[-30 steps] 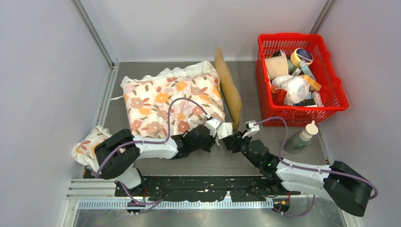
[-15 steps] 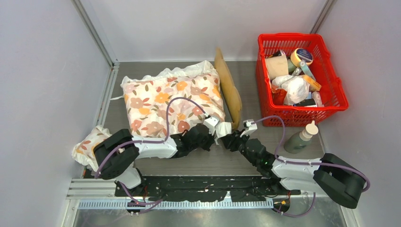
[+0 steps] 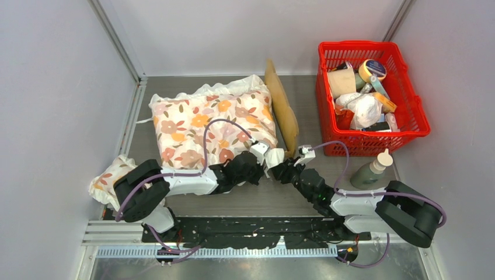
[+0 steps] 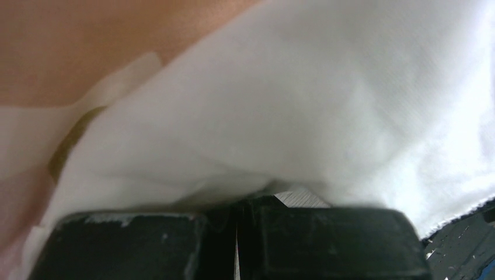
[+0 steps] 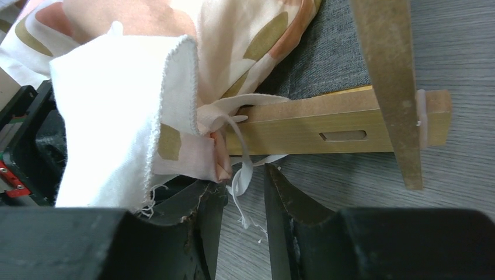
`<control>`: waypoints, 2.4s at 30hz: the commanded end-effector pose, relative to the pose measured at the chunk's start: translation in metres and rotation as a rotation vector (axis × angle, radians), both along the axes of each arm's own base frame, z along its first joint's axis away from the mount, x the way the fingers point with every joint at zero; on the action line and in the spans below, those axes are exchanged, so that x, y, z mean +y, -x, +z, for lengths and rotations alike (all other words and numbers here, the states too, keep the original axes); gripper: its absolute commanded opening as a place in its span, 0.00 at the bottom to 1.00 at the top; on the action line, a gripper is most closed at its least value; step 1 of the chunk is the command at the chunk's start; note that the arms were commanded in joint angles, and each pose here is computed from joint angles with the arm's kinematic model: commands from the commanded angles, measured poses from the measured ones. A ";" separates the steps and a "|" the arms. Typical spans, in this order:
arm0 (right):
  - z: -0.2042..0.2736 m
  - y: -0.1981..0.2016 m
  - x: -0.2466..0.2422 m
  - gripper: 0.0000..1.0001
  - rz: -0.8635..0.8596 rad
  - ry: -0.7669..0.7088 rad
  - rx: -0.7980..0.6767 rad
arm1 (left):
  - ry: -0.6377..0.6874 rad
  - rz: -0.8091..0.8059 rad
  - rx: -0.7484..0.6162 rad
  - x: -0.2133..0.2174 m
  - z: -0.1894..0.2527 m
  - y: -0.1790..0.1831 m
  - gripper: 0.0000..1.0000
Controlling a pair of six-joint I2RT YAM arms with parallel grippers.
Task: Set up the pet bed
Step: Tie the ropes to the bed frame.
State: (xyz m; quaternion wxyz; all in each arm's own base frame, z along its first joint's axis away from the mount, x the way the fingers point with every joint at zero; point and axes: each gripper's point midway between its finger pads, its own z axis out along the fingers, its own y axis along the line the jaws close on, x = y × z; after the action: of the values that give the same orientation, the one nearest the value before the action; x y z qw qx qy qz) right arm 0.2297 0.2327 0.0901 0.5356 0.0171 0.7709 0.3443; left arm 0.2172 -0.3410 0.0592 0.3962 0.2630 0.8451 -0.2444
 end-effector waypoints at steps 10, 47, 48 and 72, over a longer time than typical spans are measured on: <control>0.020 -0.011 0.009 0.07 -0.008 -0.067 -0.054 | 0.091 0.045 0.003 -0.011 0.030 -0.017 0.00; 0.014 -0.013 0.011 0.45 0.025 -0.081 -0.076 | 0.049 0.130 0.085 -0.004 0.023 -0.021 0.00; 0.015 -0.012 0.012 0.44 0.030 -0.083 -0.078 | 0.050 0.129 0.083 -0.005 0.024 -0.021 0.00; 0.019 -0.005 0.015 0.05 0.085 -0.090 -0.100 | 0.007 0.139 0.109 -0.010 0.020 -0.025 0.00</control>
State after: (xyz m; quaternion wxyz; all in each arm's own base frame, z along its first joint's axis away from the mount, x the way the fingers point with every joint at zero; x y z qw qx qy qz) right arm 0.2347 0.2444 0.0850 0.5340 -0.0039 0.7573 0.3759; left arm 0.2297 -0.3480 0.0698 0.3538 0.2050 0.8810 -0.2381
